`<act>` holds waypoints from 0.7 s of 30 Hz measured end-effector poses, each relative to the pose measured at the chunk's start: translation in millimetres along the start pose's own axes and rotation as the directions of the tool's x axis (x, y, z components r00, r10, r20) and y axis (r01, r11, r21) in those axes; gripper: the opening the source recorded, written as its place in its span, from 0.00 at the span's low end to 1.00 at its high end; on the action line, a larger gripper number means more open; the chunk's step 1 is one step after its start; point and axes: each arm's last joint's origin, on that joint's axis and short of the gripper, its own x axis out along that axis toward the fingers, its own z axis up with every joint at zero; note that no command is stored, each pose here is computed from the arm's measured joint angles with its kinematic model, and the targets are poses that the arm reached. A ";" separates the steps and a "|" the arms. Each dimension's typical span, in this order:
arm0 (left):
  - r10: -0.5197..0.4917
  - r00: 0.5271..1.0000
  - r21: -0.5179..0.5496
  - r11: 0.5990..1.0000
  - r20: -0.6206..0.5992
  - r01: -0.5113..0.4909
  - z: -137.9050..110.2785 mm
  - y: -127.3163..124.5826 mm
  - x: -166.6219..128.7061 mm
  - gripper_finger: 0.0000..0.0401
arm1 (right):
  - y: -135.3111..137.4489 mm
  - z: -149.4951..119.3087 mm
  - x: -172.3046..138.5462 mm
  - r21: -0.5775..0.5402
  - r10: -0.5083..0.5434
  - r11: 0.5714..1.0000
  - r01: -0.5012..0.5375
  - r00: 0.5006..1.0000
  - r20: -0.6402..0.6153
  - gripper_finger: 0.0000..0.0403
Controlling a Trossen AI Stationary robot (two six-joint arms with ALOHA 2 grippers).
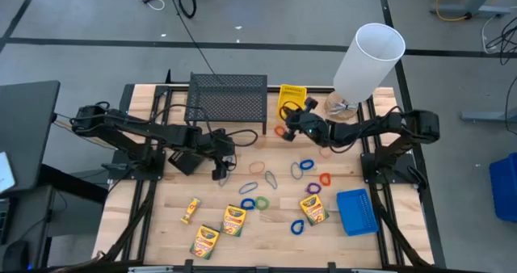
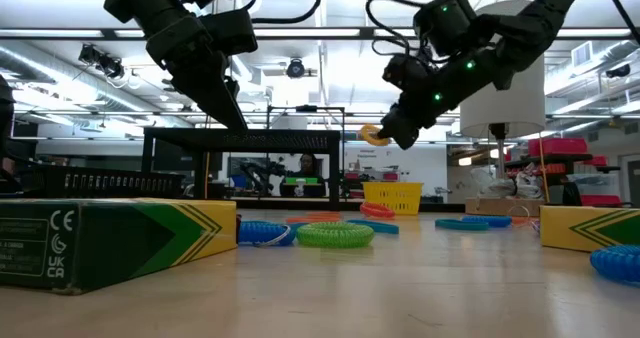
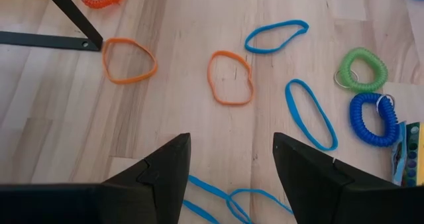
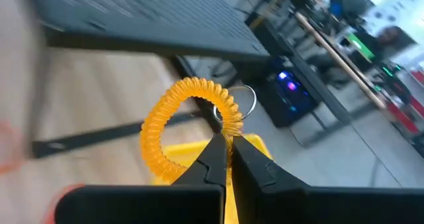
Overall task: Pick & Place Office Desk Supplies
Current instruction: Put the yellow spring keychain into the yellow bin
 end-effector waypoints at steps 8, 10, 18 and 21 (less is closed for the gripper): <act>-0.002 1.000 0.000 1.000 0.018 0.002 1.8 -0.2 0.0 0.55 | -28.3 -19.3 20.8 0.051 -0.038 0.998 0.043 0.994 -0.107 0.02; -0.002 1.000 0.003 1.000 0.022 0.002 2.2 -0.2 0.0 0.55 | -33.8 -26.1 25.2 0.086 0.002 0.996 0.010 0.991 -0.135 0.02; -0.003 0.999 0.001 1.000 0.035 0.003 3.4 -0.2 0.0 0.55 | -47.7 -43.0 34.9 0.173 0.138 0.979 -0.106 0.973 -0.185 0.02; -0.003 0.999 0.001 1.000 0.038 0.003 3.7 -0.3 -0.1 0.55 | -49.3 -47.9 36.0 0.219 0.208 0.962 -0.164 0.958 -0.195 0.02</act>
